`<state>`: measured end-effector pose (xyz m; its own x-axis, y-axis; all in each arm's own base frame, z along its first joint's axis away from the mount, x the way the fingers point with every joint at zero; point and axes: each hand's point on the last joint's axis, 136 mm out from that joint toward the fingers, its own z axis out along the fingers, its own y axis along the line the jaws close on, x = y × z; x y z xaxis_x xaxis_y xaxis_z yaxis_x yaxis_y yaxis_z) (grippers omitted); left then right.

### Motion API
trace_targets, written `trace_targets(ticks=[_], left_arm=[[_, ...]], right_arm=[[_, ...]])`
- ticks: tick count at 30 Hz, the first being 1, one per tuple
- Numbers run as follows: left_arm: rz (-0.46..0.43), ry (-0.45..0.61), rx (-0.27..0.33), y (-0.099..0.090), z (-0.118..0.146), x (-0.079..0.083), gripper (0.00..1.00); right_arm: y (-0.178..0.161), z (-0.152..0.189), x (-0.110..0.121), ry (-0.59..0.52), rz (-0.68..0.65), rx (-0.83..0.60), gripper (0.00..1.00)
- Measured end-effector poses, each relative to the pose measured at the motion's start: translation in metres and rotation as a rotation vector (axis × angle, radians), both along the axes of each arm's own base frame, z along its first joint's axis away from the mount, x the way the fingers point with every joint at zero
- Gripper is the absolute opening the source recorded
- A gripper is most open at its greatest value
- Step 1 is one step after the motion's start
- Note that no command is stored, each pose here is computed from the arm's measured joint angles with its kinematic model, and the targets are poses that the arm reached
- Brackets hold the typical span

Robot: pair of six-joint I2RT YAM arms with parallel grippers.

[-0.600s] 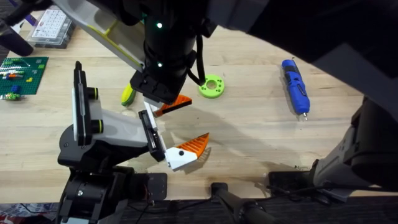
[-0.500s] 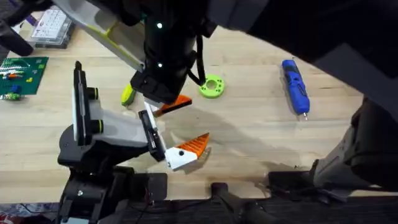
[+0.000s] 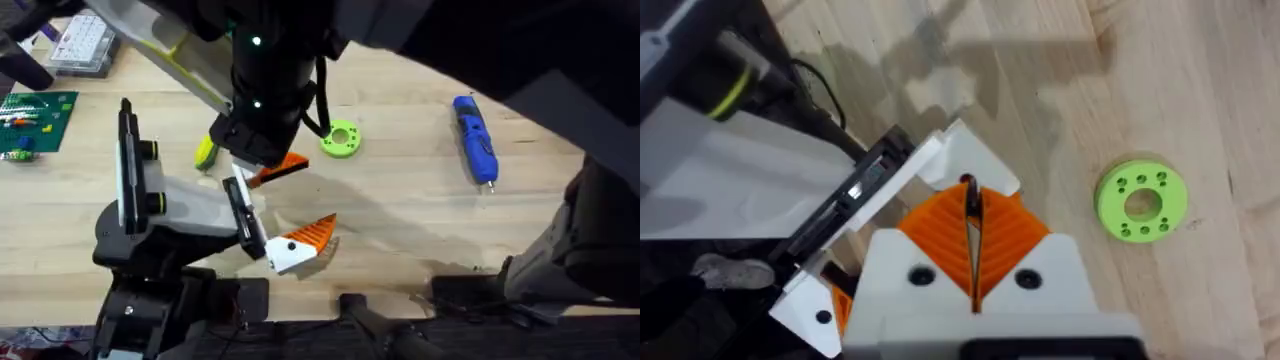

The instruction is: Pick up the gripper from the table and insert it into the empty holder that is missing its gripper. Then pick up a screw, insert it into the mounting hole, and use the screwdriver to tighten it. Finally, clean up the table by picking up the vegetable and placing it into the bucket.

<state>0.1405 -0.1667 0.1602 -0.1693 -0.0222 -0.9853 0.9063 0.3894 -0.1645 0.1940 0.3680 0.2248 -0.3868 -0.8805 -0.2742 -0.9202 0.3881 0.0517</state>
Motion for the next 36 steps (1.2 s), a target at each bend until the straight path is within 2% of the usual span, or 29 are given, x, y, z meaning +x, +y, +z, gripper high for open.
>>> trace_targets(ticks=[36], left_arm=[[0.000, 0.000, 0.000, 0.0000, 0.0000, 0.0000, 0.986]], right_arm=[[-0.0006, 0.0078, -0.0021, 0.003, 0.002, 0.011, 0.013]])
